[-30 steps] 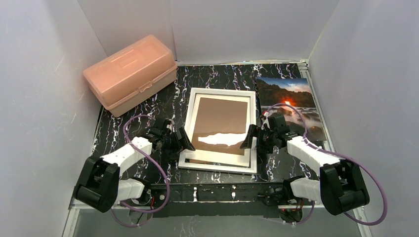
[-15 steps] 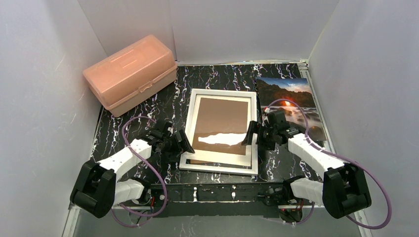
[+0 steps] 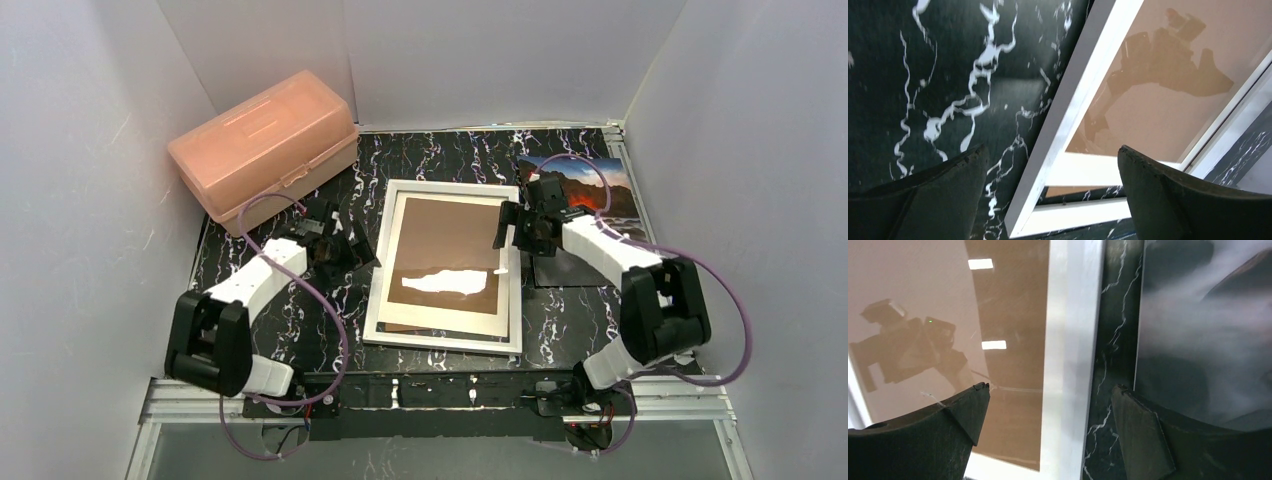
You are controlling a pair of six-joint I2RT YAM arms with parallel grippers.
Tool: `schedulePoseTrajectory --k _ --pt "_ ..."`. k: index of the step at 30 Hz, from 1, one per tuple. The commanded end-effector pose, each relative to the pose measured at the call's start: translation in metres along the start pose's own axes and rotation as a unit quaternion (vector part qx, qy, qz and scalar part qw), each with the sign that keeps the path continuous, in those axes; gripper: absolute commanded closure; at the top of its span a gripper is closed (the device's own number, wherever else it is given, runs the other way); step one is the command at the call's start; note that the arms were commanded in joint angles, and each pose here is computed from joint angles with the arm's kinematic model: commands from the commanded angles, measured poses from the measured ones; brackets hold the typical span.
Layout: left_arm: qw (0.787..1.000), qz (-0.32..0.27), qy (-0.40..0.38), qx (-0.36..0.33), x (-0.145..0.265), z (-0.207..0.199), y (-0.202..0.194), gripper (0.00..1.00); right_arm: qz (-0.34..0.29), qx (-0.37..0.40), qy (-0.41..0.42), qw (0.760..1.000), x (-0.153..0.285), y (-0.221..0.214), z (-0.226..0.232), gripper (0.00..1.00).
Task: Take the photo out of the frame
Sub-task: Adjust the photo frame at the center of the board.
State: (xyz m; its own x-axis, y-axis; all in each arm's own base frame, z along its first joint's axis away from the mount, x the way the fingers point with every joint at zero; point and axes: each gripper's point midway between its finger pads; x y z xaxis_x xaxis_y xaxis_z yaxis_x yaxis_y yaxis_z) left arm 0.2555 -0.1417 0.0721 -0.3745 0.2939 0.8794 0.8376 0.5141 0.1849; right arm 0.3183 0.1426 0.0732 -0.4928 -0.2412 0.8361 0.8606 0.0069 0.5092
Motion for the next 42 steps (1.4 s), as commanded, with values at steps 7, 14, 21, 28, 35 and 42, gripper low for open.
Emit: schedulePoseTrajectory --k 7,14,21,28,35,42 --pt "0.998 -0.043 -0.046 -0.003 -0.036 -0.043 0.059 0.02 -0.023 -0.014 -0.022 0.999 -0.043 0.059 -0.016 0.01" --pt "0.999 -0.003 -0.045 -0.005 -0.065 -0.057 0.065 0.06 -0.014 -0.028 0.071 0.997 -0.068 0.082 0.003 0.23" --pt "1.000 -0.024 -0.018 -0.003 -0.065 -0.052 0.078 0.06 -0.018 -0.016 0.133 0.991 -0.078 0.099 0.044 0.34" --pt "0.999 -0.010 -0.032 -0.015 -0.068 -0.057 0.075 0.06 -0.018 -0.013 0.069 0.997 -0.080 0.105 0.022 0.27" --pt "0.998 0.004 -0.058 -0.031 -0.069 -0.073 0.077 0.08 -0.047 -0.010 0.027 0.998 -0.062 0.109 0.002 0.09" --pt "0.998 0.016 -0.044 -0.047 -0.081 -0.073 0.084 0.10 -0.034 -0.033 0.046 0.998 -0.077 0.111 -0.015 0.01"
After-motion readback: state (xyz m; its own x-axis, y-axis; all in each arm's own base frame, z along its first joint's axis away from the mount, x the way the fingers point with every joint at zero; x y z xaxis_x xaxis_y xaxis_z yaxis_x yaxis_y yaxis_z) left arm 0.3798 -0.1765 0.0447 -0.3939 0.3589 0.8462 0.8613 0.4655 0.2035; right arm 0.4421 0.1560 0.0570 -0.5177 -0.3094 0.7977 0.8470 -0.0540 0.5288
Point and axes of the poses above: each gripper's point midway between its finger pads, its own x axis back along the fingers, its own z axis along the line the jaws close on, y = z × x, and after that the axes turned 9 degrees about x, right-handed
